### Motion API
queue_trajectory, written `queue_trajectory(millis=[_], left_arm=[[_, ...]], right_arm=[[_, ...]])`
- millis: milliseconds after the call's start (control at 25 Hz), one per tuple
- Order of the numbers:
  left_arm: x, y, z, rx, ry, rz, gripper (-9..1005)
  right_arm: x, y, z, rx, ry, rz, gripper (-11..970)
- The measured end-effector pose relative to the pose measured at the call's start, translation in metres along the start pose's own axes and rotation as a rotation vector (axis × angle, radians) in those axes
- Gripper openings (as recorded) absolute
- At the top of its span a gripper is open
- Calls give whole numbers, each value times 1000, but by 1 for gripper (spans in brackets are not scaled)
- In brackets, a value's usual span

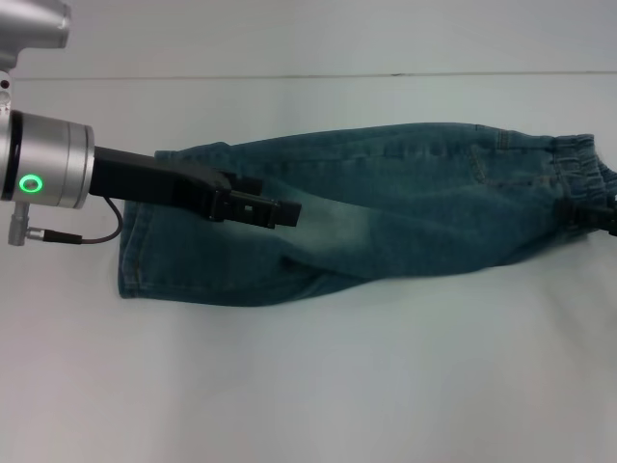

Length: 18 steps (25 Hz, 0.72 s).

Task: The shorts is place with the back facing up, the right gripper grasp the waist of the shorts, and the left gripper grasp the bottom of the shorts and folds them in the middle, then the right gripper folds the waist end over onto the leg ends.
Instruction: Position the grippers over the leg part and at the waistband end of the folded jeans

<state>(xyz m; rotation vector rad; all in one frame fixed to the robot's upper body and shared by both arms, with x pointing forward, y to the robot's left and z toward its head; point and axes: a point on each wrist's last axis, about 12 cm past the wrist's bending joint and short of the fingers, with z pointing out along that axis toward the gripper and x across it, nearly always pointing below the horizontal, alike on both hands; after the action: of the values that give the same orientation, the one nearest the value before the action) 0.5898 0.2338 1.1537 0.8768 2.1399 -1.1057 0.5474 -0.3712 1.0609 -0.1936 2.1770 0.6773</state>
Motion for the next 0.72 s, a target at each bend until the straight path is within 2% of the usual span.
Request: queue_trajectory(millis=[720], left_arm=[[-1,0,1,4,6,2,932]], right_arm=[[10,-1,0,17,8,16,878]])
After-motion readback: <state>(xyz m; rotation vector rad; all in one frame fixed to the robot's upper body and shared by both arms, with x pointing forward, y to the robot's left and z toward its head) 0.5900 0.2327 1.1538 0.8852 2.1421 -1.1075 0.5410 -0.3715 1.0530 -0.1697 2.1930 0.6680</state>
